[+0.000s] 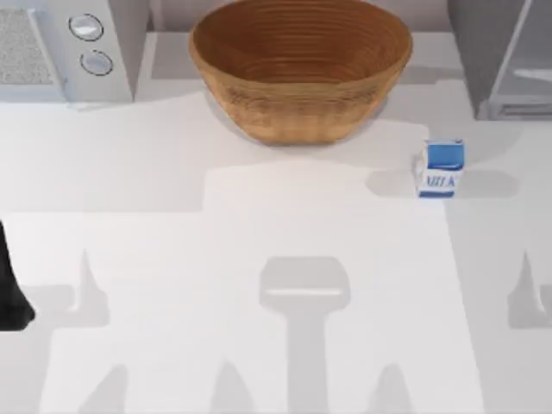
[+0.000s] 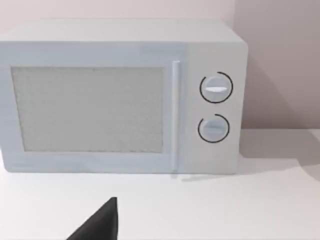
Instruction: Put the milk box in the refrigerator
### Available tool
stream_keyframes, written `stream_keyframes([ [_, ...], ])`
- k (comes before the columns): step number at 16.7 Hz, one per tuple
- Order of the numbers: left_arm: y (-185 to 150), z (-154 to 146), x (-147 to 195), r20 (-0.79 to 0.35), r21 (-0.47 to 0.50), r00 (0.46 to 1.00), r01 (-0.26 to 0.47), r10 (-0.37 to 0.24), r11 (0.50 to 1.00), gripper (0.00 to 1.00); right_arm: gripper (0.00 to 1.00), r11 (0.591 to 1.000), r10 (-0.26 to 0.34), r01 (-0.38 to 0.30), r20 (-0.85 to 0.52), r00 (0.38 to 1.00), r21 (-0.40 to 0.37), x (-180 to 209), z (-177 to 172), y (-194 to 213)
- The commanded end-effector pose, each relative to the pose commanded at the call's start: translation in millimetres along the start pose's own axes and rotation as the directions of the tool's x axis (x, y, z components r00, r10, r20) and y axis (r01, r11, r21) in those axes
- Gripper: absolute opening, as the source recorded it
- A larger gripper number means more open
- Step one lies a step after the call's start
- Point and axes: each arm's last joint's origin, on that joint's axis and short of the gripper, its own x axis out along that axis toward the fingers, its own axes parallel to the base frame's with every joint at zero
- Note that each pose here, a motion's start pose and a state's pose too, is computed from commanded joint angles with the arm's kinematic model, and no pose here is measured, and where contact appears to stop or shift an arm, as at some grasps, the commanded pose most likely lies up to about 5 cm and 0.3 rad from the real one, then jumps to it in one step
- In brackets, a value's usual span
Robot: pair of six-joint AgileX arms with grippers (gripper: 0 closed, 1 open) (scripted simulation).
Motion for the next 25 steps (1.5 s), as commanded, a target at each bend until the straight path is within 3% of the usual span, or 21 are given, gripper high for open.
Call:
stream_keyframes([
  [9,0,0,0,0.000,0.000,1.000,0.000,0.000,1.000,1.00,1.00,1.000,0.022,-0.022,0.023,1.000,0.012,15,24,7],
  [16,0,0,0,0.000,0.000,1.000,0.000,0.000,1.000,1.00,1.00,1.000,0.026,-0.026,0.012,1.000,0.013,78,45,32],
  [20,0,0,0,0.000,0.000,1.000,0.000,0.000,1.000,1.00,1.00,1.000,0.022,-0.022,0.005,1.000,0.010,128,28,60],
  [25,0,0,0,0.000,0.000,1.000,0.000,0.000,1.000,1.00,1.00,1.000,0.014,-0.014,0.002,1.000,0.006,177,-28,99],
])
